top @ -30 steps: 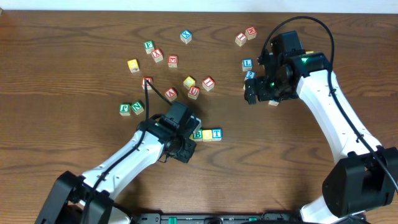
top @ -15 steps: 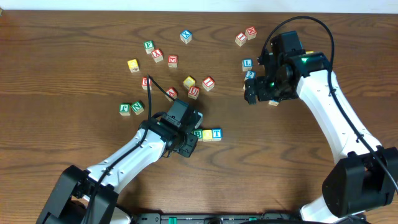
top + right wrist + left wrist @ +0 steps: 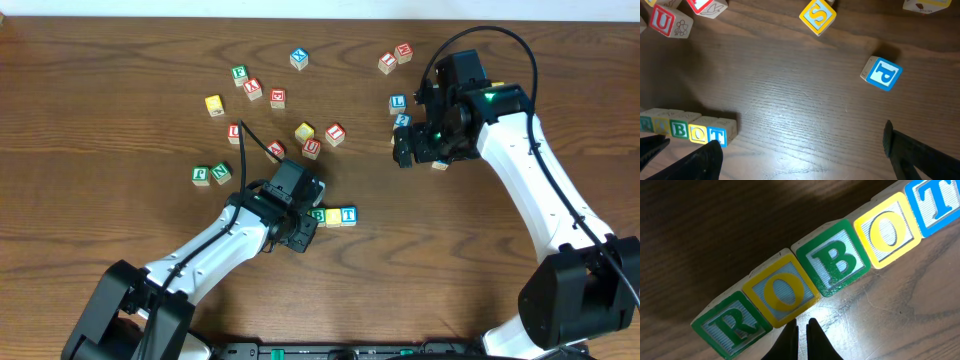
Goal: Spell out ROBOT
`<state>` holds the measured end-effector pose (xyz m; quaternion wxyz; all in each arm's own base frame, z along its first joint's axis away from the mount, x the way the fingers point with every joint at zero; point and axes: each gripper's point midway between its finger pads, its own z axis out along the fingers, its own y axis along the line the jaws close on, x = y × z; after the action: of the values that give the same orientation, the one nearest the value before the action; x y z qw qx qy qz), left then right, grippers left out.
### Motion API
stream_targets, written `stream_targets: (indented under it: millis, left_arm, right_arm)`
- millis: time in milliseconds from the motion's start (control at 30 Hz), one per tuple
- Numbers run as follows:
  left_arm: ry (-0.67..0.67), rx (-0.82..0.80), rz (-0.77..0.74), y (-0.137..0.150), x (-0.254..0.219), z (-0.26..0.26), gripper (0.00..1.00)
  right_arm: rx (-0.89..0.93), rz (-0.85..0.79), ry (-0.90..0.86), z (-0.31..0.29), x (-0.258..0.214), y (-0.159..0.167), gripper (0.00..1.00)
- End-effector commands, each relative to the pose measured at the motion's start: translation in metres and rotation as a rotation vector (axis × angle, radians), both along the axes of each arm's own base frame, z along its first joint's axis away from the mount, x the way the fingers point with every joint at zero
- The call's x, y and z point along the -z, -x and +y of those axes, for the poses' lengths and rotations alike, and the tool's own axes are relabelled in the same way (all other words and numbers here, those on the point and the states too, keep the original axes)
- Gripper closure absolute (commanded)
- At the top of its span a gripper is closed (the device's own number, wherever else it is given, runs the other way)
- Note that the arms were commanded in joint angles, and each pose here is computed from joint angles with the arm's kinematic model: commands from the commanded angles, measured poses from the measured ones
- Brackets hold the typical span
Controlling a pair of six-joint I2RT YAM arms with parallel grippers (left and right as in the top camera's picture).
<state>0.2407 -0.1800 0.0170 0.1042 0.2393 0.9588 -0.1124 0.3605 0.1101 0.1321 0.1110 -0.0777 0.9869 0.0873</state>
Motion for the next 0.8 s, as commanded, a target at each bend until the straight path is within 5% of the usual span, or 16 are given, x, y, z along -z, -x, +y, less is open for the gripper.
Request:
stream_targets:
  millis: [0,233,433,767]
  left_arm:
    - [-0.008,0.013,0.019,0.005,0.004,0.001,0.92]
    - [0.120,0.047,0.034,0.014,-0.018,-0.017,0.93]
    - [0.202,0.048,-0.119,0.004,-0.070,-0.021,0.93]
    - [0.044,-0.089,-0.264,-0.039,-0.059,0.005,0.93]
  right_arm:
    - [-0.012,-0.039,0.002,0.000,-0.013,-0.002,0.01]
    - [-0.013,-0.039,0.002,0.000,-0.013,-0.002,0.01]
    - [-0.012,-0.041,0.001,0.000,-0.013,-0.002,0.01]
    - [-0.012,-0.042,0.001,0.000,-0.013,-0.003,0.01]
